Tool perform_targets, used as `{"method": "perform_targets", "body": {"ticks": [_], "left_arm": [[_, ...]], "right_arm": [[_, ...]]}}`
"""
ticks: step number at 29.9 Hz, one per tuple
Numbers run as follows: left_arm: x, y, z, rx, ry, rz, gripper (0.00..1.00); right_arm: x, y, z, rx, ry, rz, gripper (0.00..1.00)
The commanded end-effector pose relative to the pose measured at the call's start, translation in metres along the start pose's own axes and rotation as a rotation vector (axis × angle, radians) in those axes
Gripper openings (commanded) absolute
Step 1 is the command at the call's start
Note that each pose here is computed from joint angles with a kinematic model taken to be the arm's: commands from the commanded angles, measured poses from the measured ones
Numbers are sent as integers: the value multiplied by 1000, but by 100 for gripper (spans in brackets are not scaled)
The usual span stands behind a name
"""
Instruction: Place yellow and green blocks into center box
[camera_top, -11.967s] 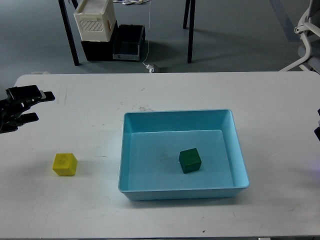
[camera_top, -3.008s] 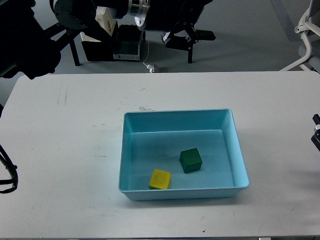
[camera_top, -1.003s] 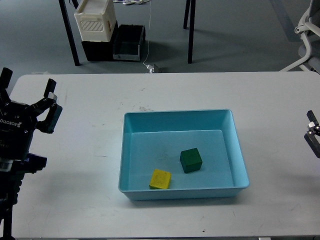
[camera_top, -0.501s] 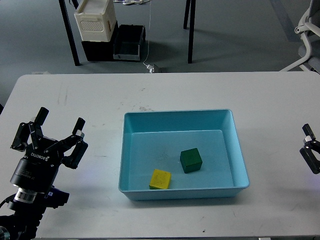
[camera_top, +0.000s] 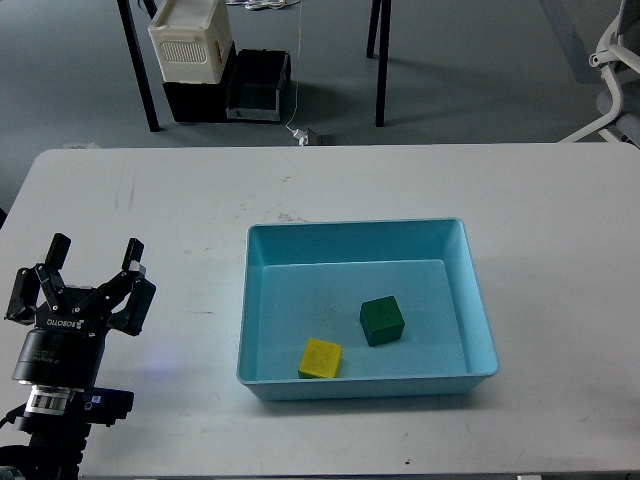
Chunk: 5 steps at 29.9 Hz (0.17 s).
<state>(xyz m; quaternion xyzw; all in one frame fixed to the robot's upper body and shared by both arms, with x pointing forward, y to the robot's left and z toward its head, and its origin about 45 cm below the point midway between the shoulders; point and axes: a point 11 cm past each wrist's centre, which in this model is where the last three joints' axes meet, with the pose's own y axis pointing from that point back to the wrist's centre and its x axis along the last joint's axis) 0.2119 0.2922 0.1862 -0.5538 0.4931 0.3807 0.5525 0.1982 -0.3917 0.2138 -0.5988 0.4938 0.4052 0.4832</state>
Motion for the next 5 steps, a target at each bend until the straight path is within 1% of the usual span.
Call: {"method": "perform_targets", "body": {"ticks": [1, 5], "left_arm": [[3, 7, 1, -10, 1, 20, 100], [6, 13, 1, -16, 3, 39, 100]], "right_arm": [[1, 0, 1, -4, 1, 3, 100], [2, 0, -1, 7, 4, 5, 100]]}}
